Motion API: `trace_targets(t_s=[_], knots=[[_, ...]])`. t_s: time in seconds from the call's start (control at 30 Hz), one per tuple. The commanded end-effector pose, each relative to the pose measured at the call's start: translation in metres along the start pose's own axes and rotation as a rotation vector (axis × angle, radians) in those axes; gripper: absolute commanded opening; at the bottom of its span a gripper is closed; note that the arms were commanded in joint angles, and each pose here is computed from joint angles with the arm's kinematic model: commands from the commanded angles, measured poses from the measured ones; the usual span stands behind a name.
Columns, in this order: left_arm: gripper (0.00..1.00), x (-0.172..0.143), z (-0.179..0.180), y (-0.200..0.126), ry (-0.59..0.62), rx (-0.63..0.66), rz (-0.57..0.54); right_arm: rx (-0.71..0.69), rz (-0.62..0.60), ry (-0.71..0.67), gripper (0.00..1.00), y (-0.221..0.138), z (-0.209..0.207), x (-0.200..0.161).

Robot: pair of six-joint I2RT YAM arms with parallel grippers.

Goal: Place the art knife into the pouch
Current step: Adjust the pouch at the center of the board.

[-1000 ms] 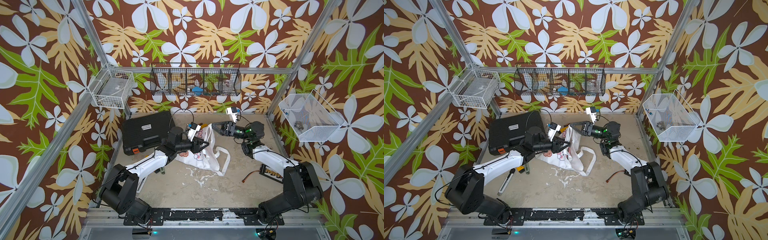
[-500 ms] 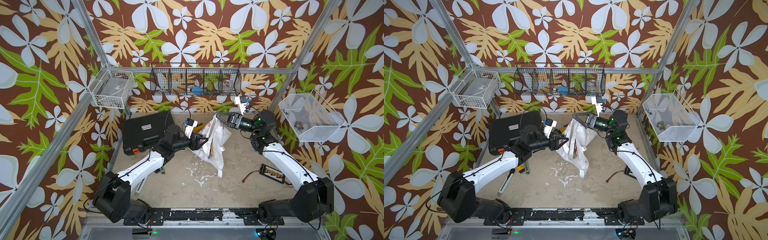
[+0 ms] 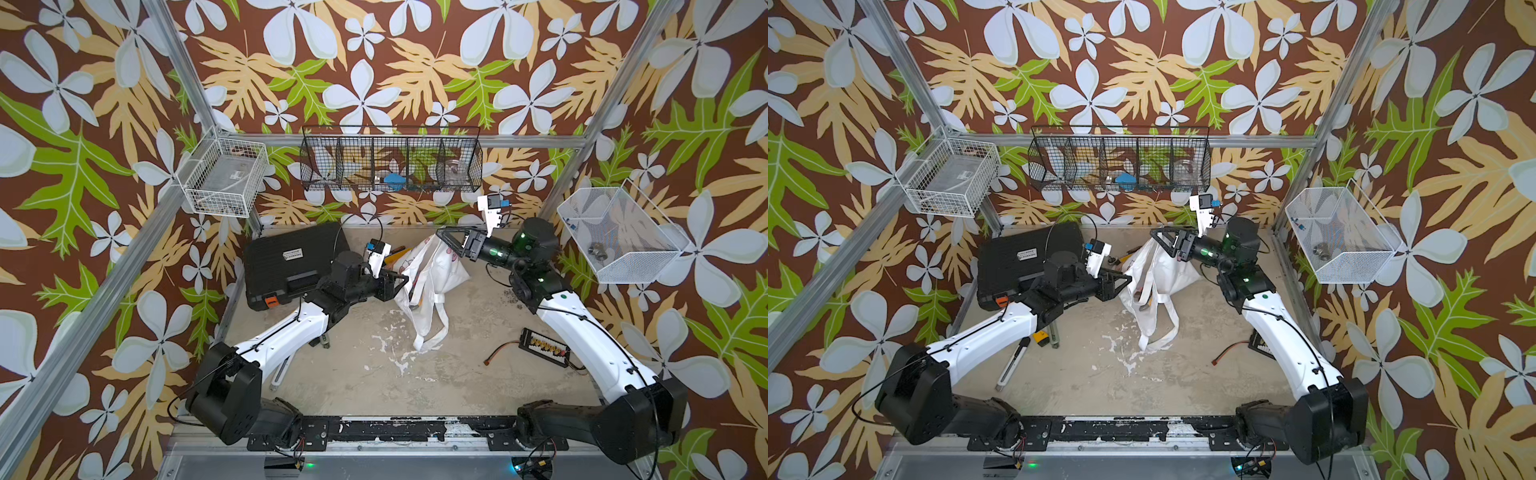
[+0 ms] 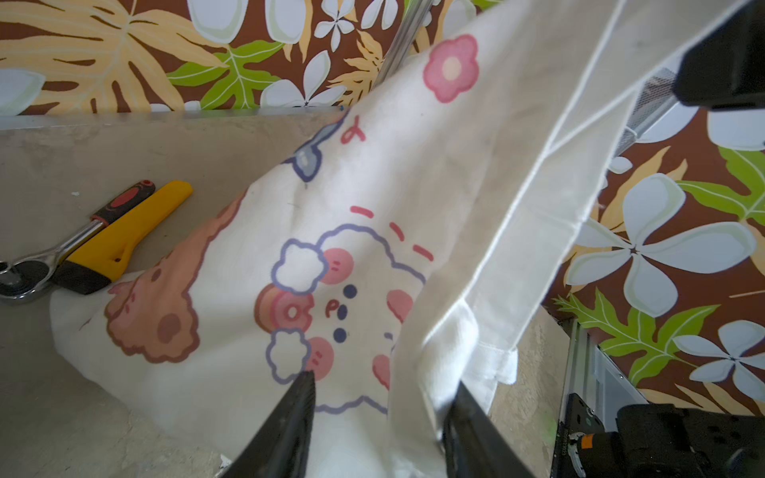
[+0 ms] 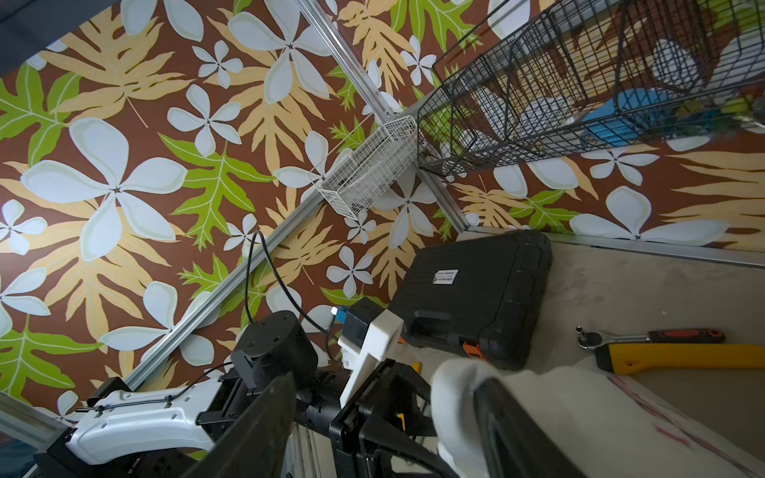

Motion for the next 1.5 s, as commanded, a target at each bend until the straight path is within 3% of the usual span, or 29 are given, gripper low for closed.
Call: trace_targets(t_s=[0.0, 0.17, 0.37, 0.57, 0.77, 1.0, 1.3, 1.47], knots=[[0.41, -0.001, 0.006, 0.004, -0.003, 0.029, -0.005, -0.094, -0.014, -0.087, 0.71, -0.009, 0.001, 0.000], [0.18, 0.004, 0.004, 0.010, -0.009, -0.001, -0.012, -0.152, -0.073, -0.183, 0.72, -0.029, 0.030, 0.026], [0.09, 0.014, 0.001, 0.017, -0.003, -0.013, -0.018, -0.163, -0.044, -0.192, 0.72, -0.031, 0.030, 0.023], [0.01, 0.017, -0.001, 0.016, 0.000, -0.022, -0.024, -0.316, 0.085, -0.157, 0.72, -0.025, 0.002, -0.009], [0.00, 0.027, -0.012, 0.007, 0.019, -0.040, -0.058, -0.585, 0.298, -0.261, 0.77, -0.013, 0.002, -0.059], [0.00, 0.032, -0.015, 0.007, 0.024, -0.042, -0.063, -0.792, 0.393, -0.431, 0.83, -0.018, 0.030, -0.093], [0.00, 0.033, -0.016, 0.003, 0.028, -0.053, -0.073, -0.832, 0.522, -0.522, 0.82, -0.007, 0.041, -0.131], [0.00, 0.034, -0.016, 0.002, 0.027, -0.058, -0.072, -0.837, 0.534, -0.549, 0.82, -0.005, 0.048, -0.144]])
Point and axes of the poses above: each gripper's point midway between its finger pads, its own y axis out along the fingers, its own z axis along the line the jaws close on, x = y × z, the point moved 9 cm from there along -y, back along the fingers, and after that the axes turned 10 degrees about -y, right-handed, at the moved point
